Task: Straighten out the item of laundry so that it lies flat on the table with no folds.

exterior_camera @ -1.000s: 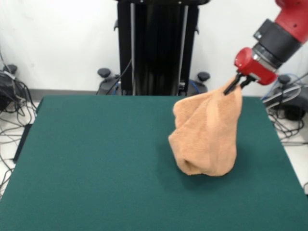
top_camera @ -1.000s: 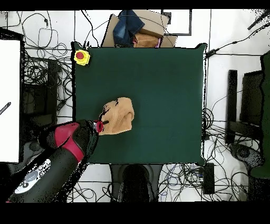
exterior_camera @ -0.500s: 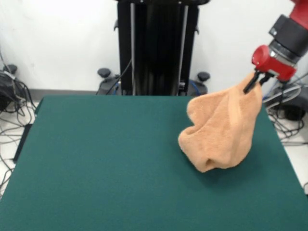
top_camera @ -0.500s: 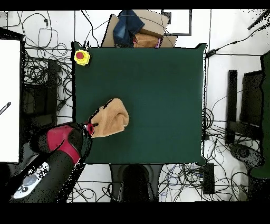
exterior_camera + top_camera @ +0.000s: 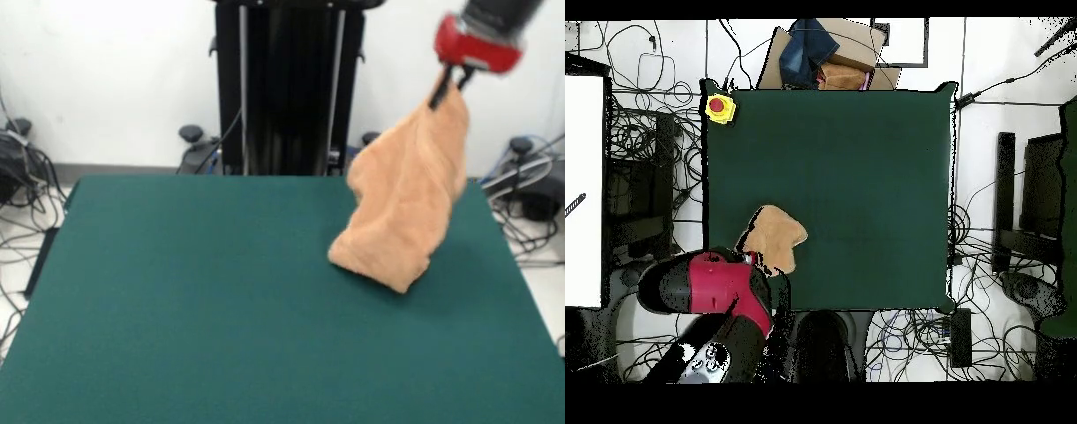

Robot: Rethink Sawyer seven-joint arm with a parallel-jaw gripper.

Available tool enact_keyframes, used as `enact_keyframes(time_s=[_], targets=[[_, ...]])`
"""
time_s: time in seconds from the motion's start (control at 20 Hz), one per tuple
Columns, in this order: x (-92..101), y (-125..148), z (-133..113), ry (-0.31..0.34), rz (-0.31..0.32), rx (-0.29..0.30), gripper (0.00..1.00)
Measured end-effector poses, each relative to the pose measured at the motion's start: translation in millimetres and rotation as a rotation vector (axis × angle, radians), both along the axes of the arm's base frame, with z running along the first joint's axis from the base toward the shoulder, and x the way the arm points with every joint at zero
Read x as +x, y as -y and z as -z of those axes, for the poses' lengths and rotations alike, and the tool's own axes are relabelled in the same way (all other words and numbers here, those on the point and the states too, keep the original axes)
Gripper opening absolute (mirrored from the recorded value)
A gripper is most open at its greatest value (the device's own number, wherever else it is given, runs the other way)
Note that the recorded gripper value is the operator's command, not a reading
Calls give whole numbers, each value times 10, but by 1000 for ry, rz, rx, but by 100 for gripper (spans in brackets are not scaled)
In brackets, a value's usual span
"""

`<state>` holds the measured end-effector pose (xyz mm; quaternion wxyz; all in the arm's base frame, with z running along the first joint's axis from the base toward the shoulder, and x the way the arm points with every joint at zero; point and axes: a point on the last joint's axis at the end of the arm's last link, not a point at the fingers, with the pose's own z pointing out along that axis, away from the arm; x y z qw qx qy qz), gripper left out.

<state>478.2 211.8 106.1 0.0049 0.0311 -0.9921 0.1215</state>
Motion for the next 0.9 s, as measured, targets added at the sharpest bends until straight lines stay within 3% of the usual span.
enact_keyframes(time_s=[0.2, 0.3, 0.4, 0.55, 0.8, 0.9], targets=[[-72, 311, -561, -14, -20, 40, 0], [-81, 360, -690, -23, -32, 49, 0], [-67, 474, -973, -44, -68, 66, 0], [-29, 607, -1150, -54, -102, 72, 0], [182, 1115, -1354, -35, -182, 60, 0], [324, 1523, -1350, -25, -224, 51, 0]])
